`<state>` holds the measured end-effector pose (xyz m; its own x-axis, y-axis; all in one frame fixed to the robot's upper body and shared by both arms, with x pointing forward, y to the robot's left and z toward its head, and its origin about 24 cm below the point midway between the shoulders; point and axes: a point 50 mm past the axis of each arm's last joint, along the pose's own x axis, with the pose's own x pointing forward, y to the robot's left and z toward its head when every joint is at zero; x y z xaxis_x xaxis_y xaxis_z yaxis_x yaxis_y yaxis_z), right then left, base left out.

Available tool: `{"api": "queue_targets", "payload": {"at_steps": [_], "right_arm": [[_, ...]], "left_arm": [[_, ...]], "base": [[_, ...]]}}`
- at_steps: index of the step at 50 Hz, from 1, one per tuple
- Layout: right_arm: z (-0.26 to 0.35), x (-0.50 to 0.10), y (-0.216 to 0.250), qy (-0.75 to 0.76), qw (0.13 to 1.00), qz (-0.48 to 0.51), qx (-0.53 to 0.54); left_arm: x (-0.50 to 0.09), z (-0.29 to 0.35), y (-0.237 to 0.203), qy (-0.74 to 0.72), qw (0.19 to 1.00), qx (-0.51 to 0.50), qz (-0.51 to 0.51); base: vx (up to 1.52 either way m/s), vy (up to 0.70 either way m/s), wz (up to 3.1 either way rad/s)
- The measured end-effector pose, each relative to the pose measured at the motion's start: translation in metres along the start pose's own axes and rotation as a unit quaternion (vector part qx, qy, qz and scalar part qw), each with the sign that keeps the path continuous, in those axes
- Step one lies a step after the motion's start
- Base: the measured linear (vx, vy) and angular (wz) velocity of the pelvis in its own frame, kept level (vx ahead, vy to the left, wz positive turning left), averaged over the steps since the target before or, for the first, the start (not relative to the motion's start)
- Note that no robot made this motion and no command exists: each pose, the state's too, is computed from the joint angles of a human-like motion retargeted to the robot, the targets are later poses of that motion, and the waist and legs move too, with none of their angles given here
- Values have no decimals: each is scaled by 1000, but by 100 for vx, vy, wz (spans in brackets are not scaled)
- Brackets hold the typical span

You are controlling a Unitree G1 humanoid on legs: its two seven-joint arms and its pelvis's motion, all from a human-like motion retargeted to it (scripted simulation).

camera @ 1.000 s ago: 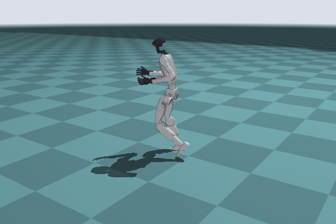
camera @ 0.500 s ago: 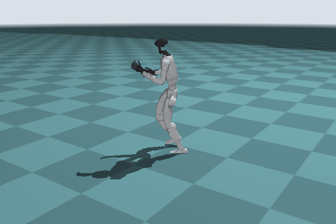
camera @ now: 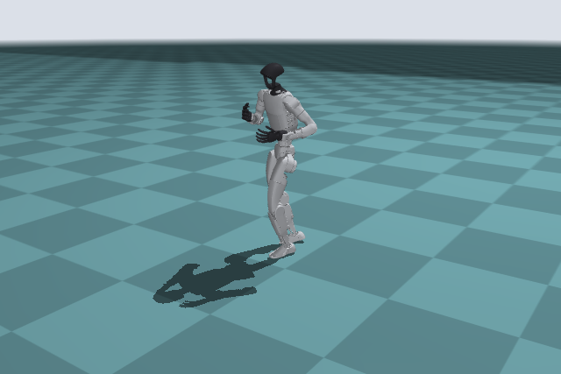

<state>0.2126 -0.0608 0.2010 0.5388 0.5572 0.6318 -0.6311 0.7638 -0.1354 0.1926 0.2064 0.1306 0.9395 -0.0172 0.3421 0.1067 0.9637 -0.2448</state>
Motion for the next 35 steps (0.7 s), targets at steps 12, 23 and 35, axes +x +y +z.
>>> {"api": "queue_targets", "payload": {"at_steps": [12,23,35], "right_arm": [[-47,-45,-18,141,983,-83,-80],[-21,-90,-30,168,981,-92,-18],[-40,-17,-44,128,970,8,-209]], "left_arm": [[34,-17,19,-62,982,-12,180],[79,26,-123,-201,970,-30,-134],[48,2,-70,-140,983,105,-57]], "base": [[81,15,200],[74,1,179],[79,-18,36]]}}
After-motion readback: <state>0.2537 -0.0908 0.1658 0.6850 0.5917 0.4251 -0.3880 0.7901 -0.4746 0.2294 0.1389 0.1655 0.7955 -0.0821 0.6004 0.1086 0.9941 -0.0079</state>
